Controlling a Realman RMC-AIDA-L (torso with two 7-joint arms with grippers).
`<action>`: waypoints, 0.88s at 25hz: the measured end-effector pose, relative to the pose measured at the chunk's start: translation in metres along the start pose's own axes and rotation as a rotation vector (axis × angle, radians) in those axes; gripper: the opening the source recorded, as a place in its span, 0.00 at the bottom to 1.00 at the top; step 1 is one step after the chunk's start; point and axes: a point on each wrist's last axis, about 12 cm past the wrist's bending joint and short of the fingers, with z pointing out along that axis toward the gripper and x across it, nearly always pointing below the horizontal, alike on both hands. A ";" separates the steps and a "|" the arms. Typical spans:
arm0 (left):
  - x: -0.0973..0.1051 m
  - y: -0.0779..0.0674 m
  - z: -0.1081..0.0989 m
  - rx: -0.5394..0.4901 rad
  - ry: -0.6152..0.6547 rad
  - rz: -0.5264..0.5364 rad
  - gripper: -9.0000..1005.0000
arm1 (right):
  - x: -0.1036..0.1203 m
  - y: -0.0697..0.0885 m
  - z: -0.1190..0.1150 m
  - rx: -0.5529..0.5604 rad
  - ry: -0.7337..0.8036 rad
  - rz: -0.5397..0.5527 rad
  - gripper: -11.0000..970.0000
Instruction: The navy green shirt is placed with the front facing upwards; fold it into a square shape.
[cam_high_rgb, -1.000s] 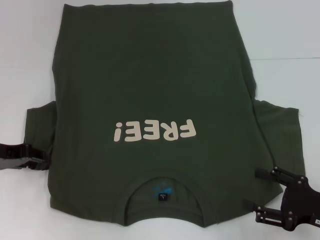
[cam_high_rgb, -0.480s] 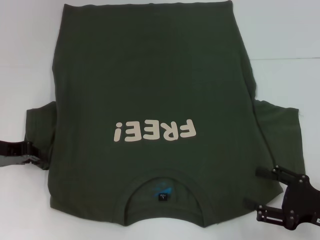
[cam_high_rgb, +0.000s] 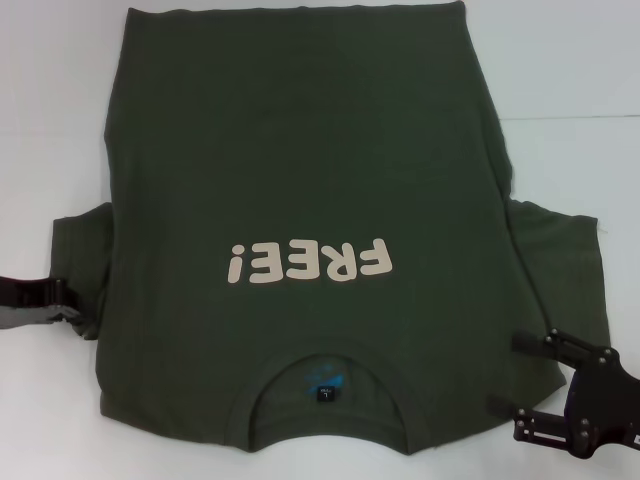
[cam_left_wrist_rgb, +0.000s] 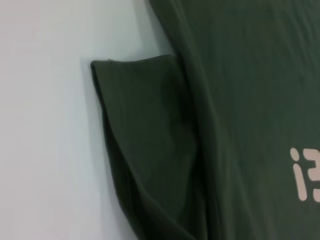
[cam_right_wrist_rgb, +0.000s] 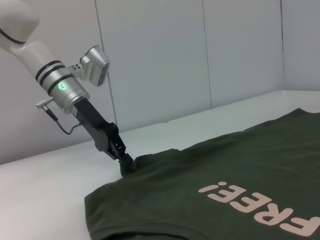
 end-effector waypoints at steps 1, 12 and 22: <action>-0.001 0.000 -0.001 0.004 -0.003 -0.001 0.08 | 0.000 0.000 0.000 0.000 0.000 0.000 0.91; -0.002 0.000 -0.002 0.003 -0.011 -0.001 0.05 | 0.000 0.000 0.000 0.001 -0.002 0.002 0.91; -0.002 0.001 -0.002 -0.006 -0.002 -0.004 0.08 | 0.000 0.000 0.000 0.001 -0.002 0.003 0.91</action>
